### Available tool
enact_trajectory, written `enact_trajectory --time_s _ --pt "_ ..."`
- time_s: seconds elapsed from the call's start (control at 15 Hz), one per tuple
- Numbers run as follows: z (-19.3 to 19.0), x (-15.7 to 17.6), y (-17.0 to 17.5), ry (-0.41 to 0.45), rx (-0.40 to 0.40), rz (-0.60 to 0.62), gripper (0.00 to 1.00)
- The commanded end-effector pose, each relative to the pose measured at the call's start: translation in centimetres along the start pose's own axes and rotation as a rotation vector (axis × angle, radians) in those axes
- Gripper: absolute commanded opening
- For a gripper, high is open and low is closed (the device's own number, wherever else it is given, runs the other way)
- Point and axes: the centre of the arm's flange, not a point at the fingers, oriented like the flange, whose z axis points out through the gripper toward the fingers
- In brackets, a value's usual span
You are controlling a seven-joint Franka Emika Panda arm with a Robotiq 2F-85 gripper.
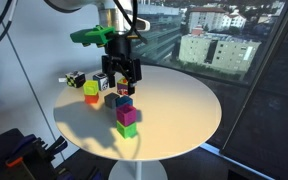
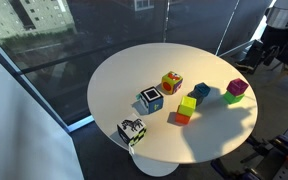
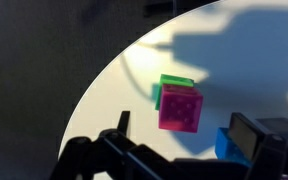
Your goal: Take the purple block off of the green block
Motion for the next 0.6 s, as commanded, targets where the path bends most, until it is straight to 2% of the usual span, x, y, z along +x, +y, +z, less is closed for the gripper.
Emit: enact_trajectory --time_s 0.0,0.53 --pt "1.3 -0.3 1.3 0.028 0.008 0.034 1.00" --pt "4.2 -0.6 2.4 0.051 0.049 0.041 1.00"
